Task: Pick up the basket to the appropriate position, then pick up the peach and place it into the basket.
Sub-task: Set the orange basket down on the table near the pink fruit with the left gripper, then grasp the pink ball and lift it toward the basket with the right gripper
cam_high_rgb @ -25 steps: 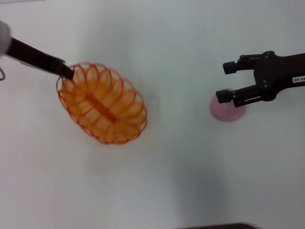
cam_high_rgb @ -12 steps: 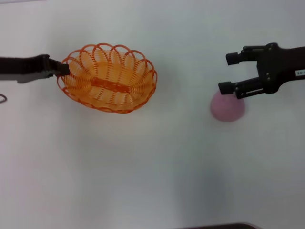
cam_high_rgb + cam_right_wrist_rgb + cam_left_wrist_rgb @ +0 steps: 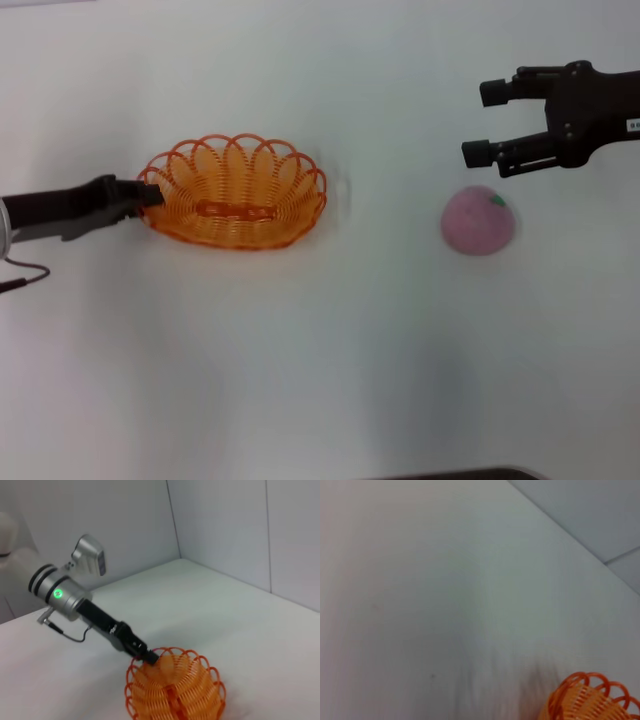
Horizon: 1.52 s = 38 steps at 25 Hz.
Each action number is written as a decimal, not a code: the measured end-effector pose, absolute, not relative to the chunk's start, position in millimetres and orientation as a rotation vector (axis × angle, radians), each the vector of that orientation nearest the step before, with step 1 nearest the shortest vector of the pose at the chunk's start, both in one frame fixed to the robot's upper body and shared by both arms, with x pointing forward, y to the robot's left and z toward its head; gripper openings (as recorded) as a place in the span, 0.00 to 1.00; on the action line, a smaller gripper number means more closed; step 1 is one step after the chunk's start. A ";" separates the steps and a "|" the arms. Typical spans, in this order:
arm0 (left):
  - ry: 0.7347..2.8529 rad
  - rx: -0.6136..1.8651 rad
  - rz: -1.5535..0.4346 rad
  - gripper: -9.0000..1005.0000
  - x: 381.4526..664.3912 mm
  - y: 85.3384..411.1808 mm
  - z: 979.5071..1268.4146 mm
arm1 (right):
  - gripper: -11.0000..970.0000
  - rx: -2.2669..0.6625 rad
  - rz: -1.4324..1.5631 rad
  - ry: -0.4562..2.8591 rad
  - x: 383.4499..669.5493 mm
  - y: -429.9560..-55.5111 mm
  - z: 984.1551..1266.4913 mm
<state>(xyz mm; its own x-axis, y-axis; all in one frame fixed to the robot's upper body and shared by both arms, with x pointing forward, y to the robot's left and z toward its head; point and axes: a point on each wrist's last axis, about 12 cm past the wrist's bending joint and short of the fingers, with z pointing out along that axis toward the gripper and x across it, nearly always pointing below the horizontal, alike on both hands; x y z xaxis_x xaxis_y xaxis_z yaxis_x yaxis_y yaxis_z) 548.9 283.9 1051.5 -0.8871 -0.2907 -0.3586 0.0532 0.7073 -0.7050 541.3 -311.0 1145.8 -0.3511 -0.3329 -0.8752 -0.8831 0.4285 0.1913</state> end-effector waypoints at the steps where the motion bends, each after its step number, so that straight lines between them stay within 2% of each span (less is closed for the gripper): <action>1: 2.470 -0.186 -1.045 0.20 547.0 284.1 1050.3 | 0.97 -1.028 0.874 1.886 541.7 -311.5 1146.4; 9: 2.495 -0.142 -1.132 0.45 534.9 287.0 1054.8 | 0.97 -0.968 0.869 1.863 542.4 -317.3 1150.3; 14: 2.496 -0.115 -1.144 0.65 530.1 291.6 1059.7 | 0.97 -0.884 0.873 1.835 540.7 -326.2 1154.0; 18: 2.442 -0.079 -1.033 0.65 526.9 316.7 1071.7 | 0.97 -0.825 0.880 1.850 541.8 -333.6 1160.8; 21: 2.281 0.044 -0.955 0.65 517.6 340.7 1090.7 | 0.97 -0.805 0.860 1.880 547.1 -337.9 1171.2; 23: 2.158 0.167 -0.964 0.65 508.1 344.9 1099.8 | 0.97 -0.813 0.836 1.907 550.9 -338.3 1177.1; 26: 1.956 0.432 -1.002 0.66 490.6 339.2 1109.7 | 0.97 -0.862 0.778 1.999 557.9 -334.7 1185.5; 28: 1.906 0.500 -1.011 0.67 486.3 335.7 1110.4 | 0.98 -0.924 0.748 2.094 563.7 -324.8 1188.9; 29: 1.828 0.615 -1.014 0.67 479.5 329.0 1106.7 | 0.98 -0.962 0.726 2.148 567.0 -318.5 1189.6; 36: 1.756 0.737 -1.013 0.71 475.9 314.5 1090.4 | 0.96 -1.198 0.557 2.423 581.2 -278.2 1176.5; 38: 1.741 0.754 -1.016 0.81 475.9 311.2 1087.6 | 0.95 -1.249 0.533 2.455 583.9 -266.4 1169.4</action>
